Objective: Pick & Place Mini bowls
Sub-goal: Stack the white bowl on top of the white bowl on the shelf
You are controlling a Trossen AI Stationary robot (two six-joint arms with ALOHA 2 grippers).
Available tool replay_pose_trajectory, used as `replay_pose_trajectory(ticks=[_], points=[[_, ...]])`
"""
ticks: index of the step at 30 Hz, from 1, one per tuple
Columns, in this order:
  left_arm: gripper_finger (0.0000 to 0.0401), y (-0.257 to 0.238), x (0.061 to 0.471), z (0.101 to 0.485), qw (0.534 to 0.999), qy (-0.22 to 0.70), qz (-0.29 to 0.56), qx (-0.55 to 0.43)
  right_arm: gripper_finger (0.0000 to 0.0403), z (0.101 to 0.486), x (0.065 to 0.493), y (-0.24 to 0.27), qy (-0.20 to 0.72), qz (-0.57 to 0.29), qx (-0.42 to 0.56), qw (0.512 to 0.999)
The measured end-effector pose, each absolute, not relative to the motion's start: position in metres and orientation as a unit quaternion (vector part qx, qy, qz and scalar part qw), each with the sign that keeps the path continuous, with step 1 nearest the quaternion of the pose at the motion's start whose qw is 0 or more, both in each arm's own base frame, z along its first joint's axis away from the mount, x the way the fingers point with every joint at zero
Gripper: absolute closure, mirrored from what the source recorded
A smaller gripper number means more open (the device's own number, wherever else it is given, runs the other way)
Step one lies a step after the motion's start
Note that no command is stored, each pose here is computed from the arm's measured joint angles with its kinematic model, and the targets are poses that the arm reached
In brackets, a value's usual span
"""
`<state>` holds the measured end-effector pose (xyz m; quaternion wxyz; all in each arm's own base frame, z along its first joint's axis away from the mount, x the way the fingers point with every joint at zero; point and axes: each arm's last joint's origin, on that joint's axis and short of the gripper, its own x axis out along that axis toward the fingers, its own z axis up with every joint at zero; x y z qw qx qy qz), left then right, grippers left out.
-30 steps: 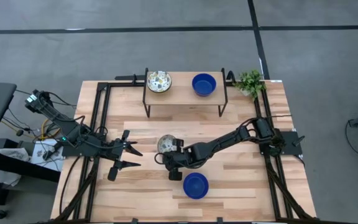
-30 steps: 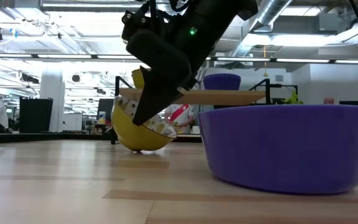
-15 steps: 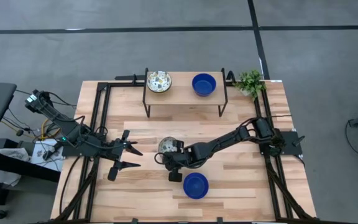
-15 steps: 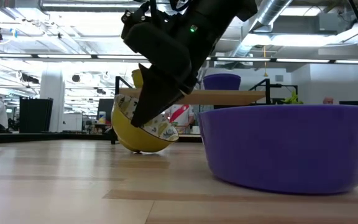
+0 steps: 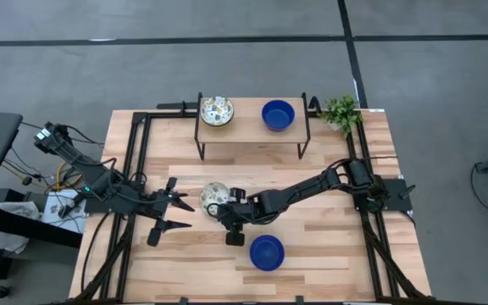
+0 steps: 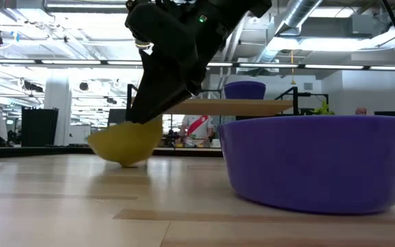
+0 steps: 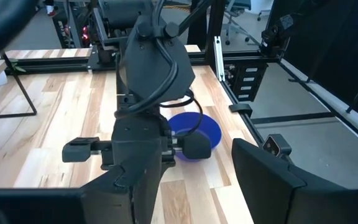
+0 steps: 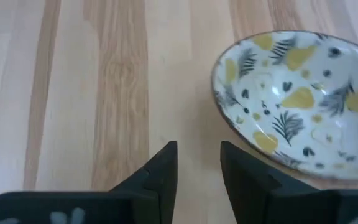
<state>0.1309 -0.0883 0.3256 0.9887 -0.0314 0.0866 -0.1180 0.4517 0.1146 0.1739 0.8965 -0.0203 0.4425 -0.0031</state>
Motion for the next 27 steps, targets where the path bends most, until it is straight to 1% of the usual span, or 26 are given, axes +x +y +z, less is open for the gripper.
replay_pose_trajectory(ticks=[11, 17, 22, 27], points=[[0.021, -0.101, 0.147, 0.311, 0.985, 0.129, -0.114, -0.007, 0.029, 0.178, 0.451, 0.125, 0.428, 0.008, -0.021, 0.903], [0.0214, -0.113, 0.162, 0.295, 0.98, 0.168, -0.11, 0.016, 0.029, 0.205, 0.454, 0.133, 0.407, 0.016, -0.018, 0.913], [0.0221, -0.121, 0.174, 0.281, 0.974, 0.199, -0.097, 0.038, 0.029, 0.234, 0.449, 0.138, 0.448, 0.018, -0.033, 0.893], [0.0228, -0.127, 0.186, 0.265, 0.97, 0.226, -0.058, 0.067, 0.029, 0.259, 0.433, 0.139, 0.522, 0.014, -0.059, 0.851]])
